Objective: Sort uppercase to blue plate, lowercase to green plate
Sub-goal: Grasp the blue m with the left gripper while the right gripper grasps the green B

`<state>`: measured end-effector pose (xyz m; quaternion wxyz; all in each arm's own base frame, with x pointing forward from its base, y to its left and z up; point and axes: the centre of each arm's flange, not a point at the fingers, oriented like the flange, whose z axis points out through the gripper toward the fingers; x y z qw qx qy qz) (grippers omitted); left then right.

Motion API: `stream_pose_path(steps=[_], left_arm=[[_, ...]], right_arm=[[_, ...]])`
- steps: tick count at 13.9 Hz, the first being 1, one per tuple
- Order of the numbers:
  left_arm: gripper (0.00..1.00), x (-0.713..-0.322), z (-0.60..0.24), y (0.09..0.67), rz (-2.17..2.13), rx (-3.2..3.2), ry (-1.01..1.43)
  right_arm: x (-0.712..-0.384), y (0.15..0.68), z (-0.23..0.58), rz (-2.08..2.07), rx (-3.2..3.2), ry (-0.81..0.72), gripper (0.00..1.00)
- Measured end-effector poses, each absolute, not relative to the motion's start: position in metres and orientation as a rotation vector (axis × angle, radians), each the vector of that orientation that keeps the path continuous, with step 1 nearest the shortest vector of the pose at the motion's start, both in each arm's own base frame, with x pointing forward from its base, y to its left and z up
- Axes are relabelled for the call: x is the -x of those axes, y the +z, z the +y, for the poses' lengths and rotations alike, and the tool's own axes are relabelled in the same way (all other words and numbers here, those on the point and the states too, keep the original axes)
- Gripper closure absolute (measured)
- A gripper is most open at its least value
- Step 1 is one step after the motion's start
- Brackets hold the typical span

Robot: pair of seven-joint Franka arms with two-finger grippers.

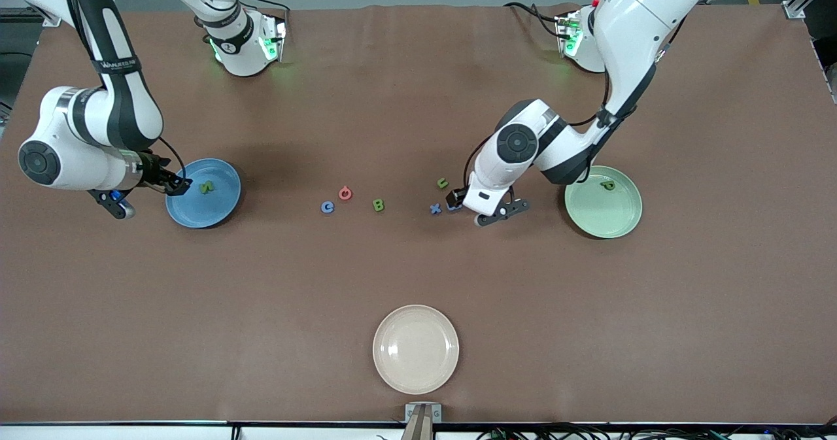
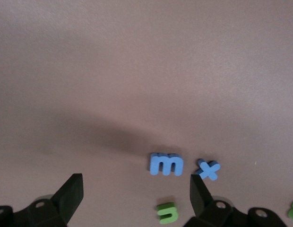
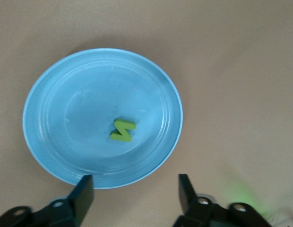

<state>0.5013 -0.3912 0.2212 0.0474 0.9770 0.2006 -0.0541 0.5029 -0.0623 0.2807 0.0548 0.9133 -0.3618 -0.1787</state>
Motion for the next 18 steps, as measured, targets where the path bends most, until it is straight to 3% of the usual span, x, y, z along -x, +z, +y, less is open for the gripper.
stream_pose_path(steps=[1,6,11,16,18], left_arm=[[0.0,-0.503,-0.397,0.218,0.638,-2.99,-0.162],[0.0,-0.498,-0.425,0.191,0.649,-3.058,-0.118],[0.04,-0.492,-0.436,0.176,0.631,-3.093,-0.099],[0.32,-0.493,-0.434,0.173,0.638,-3.1,-0.105],[0.32,-0.493,-0.433,0.173,0.639,-3.101,-0.106]], right_arm=[[-0.504,0.281,-0.054,-1.089,-2.773,-0.541,0.01],[-0.507,0.294,0.03,-1.195,-2.696,-0.472,0.0],[-0.501,0.301,0.146,-1.489,-2.577,-0.299,0.0],[-0.48,0.292,0.257,-1.703,-2.532,-0.144,0.0],[-0.478,0.277,0.3,-1.738,-2.515,-0.114,0.0]])
